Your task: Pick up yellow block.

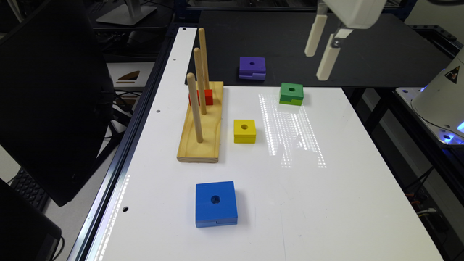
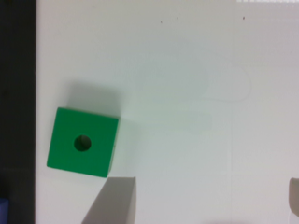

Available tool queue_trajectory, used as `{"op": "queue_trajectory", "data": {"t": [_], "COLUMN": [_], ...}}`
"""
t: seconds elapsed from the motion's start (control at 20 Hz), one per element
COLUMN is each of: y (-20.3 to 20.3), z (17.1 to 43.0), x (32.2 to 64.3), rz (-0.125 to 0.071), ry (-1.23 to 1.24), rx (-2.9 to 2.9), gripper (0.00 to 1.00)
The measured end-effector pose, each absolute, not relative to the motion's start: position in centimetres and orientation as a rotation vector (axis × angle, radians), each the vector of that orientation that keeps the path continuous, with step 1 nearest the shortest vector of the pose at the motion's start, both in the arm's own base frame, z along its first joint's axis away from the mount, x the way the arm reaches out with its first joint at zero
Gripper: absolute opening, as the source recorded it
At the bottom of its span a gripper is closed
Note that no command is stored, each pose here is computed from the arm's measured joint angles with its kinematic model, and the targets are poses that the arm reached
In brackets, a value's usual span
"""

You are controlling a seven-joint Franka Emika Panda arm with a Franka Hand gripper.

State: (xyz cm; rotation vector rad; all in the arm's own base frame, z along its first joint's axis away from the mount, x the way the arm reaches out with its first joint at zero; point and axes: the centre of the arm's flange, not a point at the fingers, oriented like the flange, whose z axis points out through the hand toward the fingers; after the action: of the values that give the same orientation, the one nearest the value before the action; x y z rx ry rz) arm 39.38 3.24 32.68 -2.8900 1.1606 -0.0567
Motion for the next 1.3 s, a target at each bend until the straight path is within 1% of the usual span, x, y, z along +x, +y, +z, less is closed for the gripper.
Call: {"op": "queue_trajectory", "data": {"t": [0.35,0.7,0.95,1.05,1.3], "y": [4.3,4.5,4.6,4.7,5.0], "z": [32.5,32.6,32.8,32.8,32.4], "x": [41.7,42.7,43.7,44.4,46.1], "rz": [-0.047,-0.049,-0.058,-0.059,-0.049], "ry": [1.157,1.155,1.153,1.151,1.147], "rx": [-2.892,-2.889,-2.883,-2.881,-2.879], "gripper": [1.00,1.00,1.00,1.00,1.00]}}
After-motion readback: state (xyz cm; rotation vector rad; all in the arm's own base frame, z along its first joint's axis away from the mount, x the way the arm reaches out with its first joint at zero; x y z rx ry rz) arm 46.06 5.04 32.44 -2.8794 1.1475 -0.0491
